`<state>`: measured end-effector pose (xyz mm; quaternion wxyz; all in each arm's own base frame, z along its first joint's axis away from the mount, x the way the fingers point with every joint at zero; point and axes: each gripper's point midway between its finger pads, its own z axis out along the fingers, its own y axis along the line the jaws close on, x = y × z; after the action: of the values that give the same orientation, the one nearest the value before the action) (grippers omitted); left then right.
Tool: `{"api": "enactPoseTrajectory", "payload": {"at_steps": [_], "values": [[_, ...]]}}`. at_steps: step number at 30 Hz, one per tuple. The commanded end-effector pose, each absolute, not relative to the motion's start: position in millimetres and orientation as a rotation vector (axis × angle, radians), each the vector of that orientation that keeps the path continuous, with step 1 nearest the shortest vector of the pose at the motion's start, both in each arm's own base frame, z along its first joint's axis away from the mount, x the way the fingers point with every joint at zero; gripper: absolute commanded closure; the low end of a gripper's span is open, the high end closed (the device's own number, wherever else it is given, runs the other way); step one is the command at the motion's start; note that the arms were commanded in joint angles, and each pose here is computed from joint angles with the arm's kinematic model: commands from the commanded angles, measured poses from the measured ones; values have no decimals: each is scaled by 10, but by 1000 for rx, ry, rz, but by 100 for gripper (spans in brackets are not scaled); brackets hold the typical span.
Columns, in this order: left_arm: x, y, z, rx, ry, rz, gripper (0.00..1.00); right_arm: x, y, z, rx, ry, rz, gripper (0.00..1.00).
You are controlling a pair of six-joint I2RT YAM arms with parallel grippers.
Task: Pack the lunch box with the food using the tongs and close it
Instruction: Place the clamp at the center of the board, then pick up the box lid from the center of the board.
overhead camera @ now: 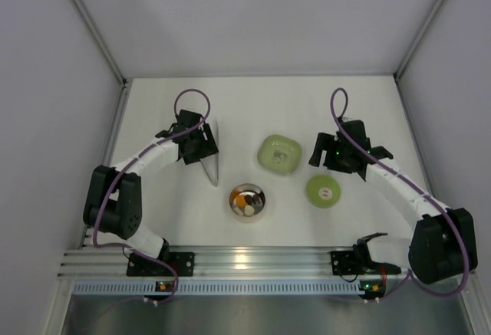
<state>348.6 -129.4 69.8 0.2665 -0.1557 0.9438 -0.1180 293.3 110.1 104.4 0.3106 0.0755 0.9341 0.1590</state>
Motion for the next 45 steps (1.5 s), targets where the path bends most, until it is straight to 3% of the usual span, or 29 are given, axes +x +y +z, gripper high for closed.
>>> {"api": "enactPoseTrajectory", "payload": {"at_steps": [1,10,20,40,45], "values": [[3710,-1389,883,-408,2435,-406,25,2742,1112,1126,164,2514,323,20],[3722,-1517,1349,-358,2340,-533,23,2520,891,953,360,2555,139,25],[3593,-1565,1748,-329,2256,-627,23,2410,776,671,619,2511,199,37],[3530,-1623,1676,-315,2274,-669,22,2309,553,435,849,2404,278,39],[3522,-1612,1658,-317,2277,-662,22,2324,556,371,887,2383,308,46]]}}
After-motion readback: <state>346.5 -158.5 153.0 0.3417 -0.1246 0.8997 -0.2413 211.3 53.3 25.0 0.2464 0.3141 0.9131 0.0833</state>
